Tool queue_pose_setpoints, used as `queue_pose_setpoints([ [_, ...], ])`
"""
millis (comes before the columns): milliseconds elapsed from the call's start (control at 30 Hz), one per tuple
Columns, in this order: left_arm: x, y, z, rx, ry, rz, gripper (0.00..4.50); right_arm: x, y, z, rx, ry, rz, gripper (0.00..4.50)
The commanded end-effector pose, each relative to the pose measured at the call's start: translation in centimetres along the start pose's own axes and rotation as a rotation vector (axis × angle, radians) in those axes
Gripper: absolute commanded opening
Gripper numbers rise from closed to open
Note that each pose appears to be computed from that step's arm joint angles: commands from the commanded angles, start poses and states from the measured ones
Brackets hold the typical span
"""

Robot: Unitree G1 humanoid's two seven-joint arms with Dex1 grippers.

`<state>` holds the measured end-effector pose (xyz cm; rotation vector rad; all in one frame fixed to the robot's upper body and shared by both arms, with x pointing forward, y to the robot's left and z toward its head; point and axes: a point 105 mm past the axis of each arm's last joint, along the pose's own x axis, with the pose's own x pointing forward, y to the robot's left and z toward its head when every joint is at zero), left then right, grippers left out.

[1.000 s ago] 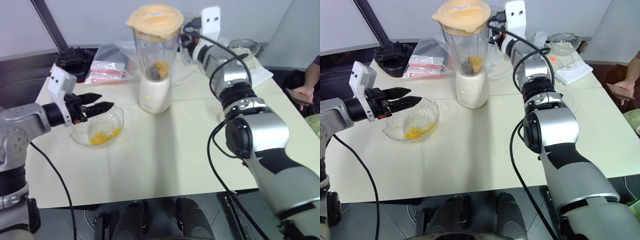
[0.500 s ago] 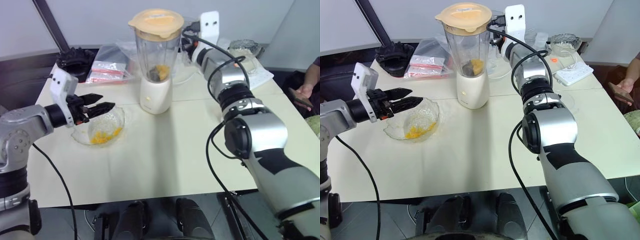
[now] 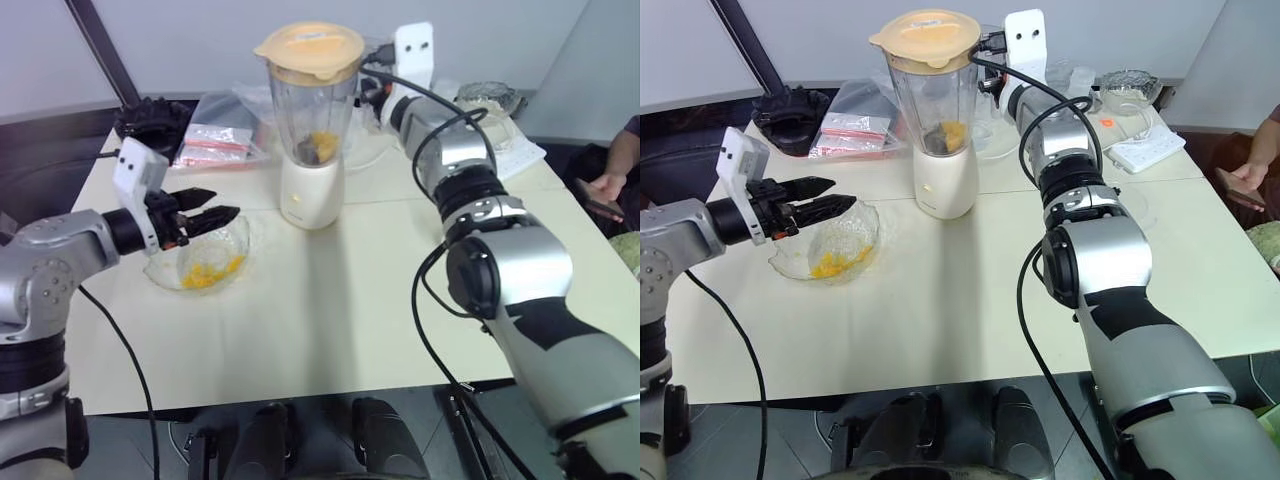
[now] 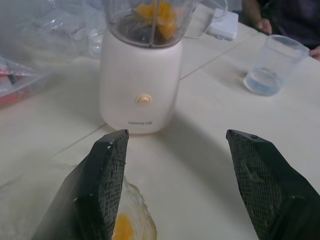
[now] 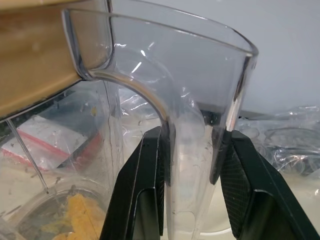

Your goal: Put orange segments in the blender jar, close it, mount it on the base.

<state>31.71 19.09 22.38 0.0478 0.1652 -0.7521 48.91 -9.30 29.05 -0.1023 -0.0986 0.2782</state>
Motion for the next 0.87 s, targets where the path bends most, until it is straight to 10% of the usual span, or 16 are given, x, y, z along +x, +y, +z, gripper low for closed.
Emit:
queue_pose_setpoints([
  [33, 0.1, -0.2, 1.0, 0.027, -0.032, -0.009, 3.25, -0.1, 0.0, -2.3, -0.056, 0.082, 0.001, 1.45],
  [233, 0.3, 0.1, 1.8, 0.002, -0.097, 0.006, 3.25, -0.3, -0.7, -2.5, -0.121, 0.086, -0.023, 4.44],
  [533, 1.9, -1.5, 0.9, -0.025, -0.093, -0.044, 3.25, -2.8, -1.6, -3.7, -0.252, 0.039, -0.015, 4.44],
  [867, 3.8, -6.3, -5.1, -0.046, 0.064, -0.164, 3.25, -15.3, -1.5, -7.7, -0.253, 0.02, 0.178, 4.44],
])
